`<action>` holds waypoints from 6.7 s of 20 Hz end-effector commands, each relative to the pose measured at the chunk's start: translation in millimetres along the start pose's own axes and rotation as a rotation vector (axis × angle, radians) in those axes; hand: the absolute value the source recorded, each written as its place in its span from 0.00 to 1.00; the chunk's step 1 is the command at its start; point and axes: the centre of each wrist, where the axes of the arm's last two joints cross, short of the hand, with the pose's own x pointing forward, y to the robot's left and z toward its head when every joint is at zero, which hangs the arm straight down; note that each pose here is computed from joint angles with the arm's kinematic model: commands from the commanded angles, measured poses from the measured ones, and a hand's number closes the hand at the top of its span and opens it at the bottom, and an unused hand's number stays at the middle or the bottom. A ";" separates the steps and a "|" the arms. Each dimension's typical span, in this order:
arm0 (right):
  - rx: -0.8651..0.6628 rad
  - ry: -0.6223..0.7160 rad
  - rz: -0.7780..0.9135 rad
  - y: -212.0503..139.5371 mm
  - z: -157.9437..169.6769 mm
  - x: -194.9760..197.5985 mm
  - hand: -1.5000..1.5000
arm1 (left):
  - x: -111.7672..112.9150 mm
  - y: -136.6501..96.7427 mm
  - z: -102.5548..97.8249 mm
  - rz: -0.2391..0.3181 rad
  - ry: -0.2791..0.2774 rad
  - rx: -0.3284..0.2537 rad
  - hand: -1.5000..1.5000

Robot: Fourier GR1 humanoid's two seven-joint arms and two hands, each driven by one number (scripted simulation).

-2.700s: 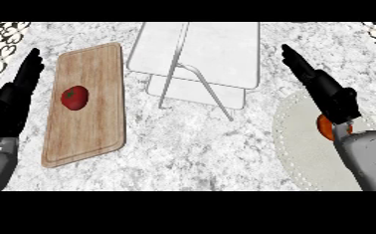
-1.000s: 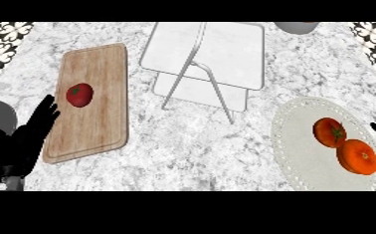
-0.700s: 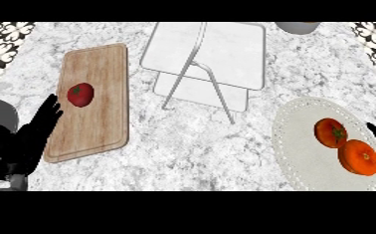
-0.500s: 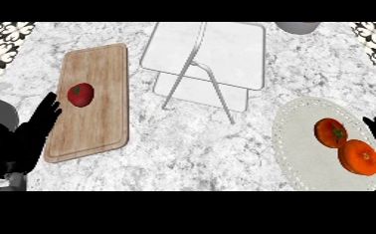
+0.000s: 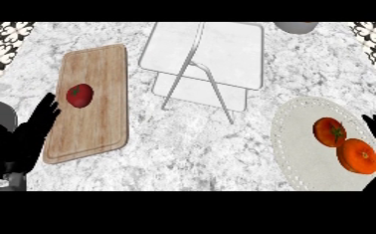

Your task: Pick the squash from the placemat and place it in the tiered shelf

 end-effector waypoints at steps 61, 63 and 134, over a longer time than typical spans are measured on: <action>-0.300 -0.642 -0.731 -78.2 222.5 223.9 1.00 | 12.6 0.3 -4.3 -0.008 -0.004 -0.028 0.50; -0.351 -0.636 -0.726 -88.8 234.9 216.9 1.00 | -2.1 -0.1 1.4 -0.009 0.015 -0.028 0.50; -0.449 -0.367 -1.140 -254.6 97.4 222.5 0.00 | 3.1 -3.7 5.5 -0.021 0.011 -0.017 0.50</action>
